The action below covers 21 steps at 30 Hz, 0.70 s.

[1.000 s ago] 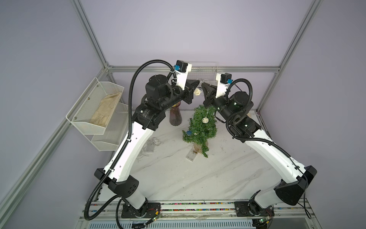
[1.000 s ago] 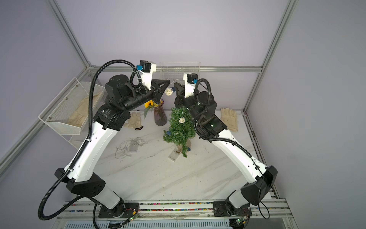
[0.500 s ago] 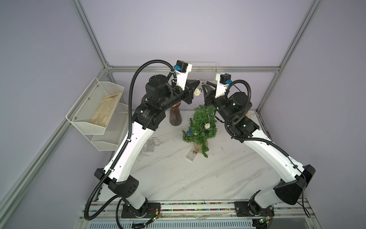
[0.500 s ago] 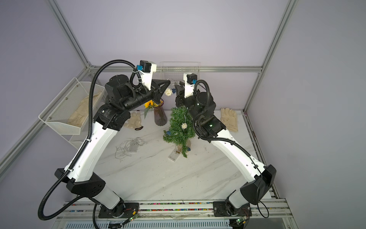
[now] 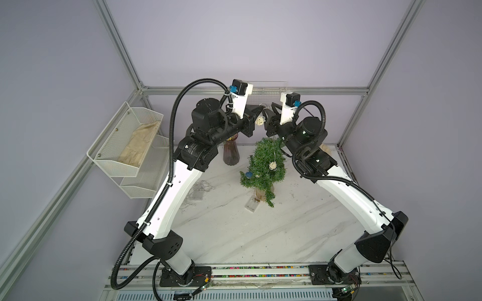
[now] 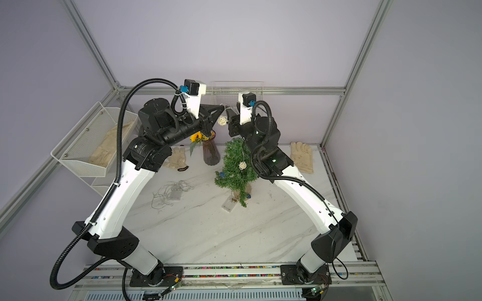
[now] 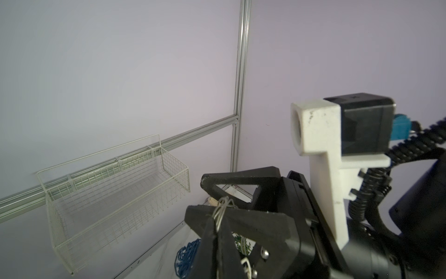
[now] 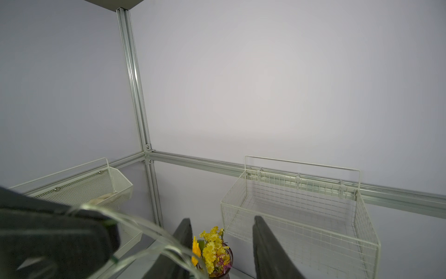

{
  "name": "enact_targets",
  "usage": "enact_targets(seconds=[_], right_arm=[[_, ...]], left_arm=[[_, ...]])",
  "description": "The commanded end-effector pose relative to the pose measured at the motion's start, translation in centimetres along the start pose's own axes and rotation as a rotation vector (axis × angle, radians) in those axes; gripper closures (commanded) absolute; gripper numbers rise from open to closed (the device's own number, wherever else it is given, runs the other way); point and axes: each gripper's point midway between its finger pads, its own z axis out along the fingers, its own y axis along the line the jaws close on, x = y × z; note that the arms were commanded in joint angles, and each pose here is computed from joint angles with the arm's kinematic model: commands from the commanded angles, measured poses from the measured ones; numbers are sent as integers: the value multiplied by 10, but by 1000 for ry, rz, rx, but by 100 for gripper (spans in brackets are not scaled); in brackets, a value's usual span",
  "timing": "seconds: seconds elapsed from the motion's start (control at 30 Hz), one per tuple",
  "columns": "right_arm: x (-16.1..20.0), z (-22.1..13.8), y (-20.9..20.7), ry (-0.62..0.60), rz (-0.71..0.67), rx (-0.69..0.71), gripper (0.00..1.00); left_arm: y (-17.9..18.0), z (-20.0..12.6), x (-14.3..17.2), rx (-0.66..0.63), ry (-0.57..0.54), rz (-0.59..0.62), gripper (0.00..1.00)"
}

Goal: Remove string lights from the small christmas tree
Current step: Remove the light string from the Christmas tree.

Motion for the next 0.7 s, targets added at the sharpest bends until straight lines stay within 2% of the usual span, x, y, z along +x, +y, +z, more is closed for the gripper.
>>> enact_targets(seconds=[0.0,0.1,0.27,0.3,0.37,0.47,0.57,0.67], right_arm=[[-17,1,6,-36,-15,-28,57],[-23,-1,11,-49,-3,-54,67],[-37,-11,17,-81,25,-97,97],[-38,-12,18,-85,29,-104,100],[-38,-13,20,-88,35,-119,100],[-39,-11,22,-92,49,-127,100],[-43,-8,21,-104,72,-125,100],[-47,-4,19,-119,86,-109,100]], left_arm=[[-3,-9,-12,10,-35,10,100],[-3,-8,-9,8,-29,10,100],[-1,-6,-4,1,-16,11,100],[0,-5,-3,-2,-15,10,100],[2,-5,-2,-10,-13,10,98],[6,-4,6,-33,-2,4,83],[13,-4,21,-64,23,-8,47],[21,-8,42,-98,42,-35,39]])
